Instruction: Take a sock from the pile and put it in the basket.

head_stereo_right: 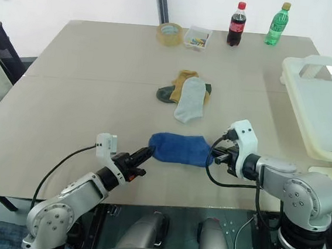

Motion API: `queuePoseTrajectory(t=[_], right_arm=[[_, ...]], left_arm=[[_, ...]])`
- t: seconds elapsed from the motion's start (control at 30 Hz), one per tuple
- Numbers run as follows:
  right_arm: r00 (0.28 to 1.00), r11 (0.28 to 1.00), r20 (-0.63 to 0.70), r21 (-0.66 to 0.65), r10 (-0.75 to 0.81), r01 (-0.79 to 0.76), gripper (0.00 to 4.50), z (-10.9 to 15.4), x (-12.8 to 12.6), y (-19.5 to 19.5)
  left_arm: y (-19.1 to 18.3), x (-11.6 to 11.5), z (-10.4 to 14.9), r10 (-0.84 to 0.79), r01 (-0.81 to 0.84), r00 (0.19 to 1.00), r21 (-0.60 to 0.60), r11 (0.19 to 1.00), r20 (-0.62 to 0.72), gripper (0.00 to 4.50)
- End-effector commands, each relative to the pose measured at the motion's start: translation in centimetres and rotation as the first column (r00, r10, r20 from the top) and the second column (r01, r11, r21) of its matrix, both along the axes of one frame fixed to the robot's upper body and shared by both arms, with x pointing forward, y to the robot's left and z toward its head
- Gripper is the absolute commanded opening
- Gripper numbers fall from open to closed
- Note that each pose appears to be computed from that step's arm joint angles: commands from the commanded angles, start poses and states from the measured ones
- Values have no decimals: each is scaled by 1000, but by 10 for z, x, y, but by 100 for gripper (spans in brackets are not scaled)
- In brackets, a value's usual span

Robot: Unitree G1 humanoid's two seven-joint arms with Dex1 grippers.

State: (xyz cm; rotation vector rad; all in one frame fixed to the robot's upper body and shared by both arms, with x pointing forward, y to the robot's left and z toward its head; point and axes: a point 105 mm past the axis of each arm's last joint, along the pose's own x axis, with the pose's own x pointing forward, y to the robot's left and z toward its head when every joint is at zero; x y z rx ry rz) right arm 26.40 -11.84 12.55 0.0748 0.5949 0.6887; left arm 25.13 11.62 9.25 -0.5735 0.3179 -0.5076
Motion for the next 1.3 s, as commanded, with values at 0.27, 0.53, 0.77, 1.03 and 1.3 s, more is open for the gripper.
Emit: queuePoseTrajectory(t=[0.27, 0.53, 0.77, 1.03, 1.3], right_arm=[[914, 939, 333, -323, 233, -122, 329, 36, 6, 2], [811, 912, 459, -355, 361, -205, 329, 15, 18, 39], [842, 875, 356, -418, 405, -245, 333, -27, 19, 35], [847, 860, 326, -441, 420, -257, 333, -38, 18, 30], [850, 855, 316, -451, 421, -256, 333, -39, 20, 29]], left_arm=[[0, 1, 3, -18, 18, 999, 6, 1000, 28, 0], [-4, 0, 4, -51, 51, 998, 0, 999, 43, 0], [-1, -2, 13, -72, 75, 993, -25, 997, 94, 85], [29, 8, 3, -28, 28, 996, 0, 1000, 88, 446], [18, 20, -2, -155, 155, 988, -113, 981, 10, 449]])
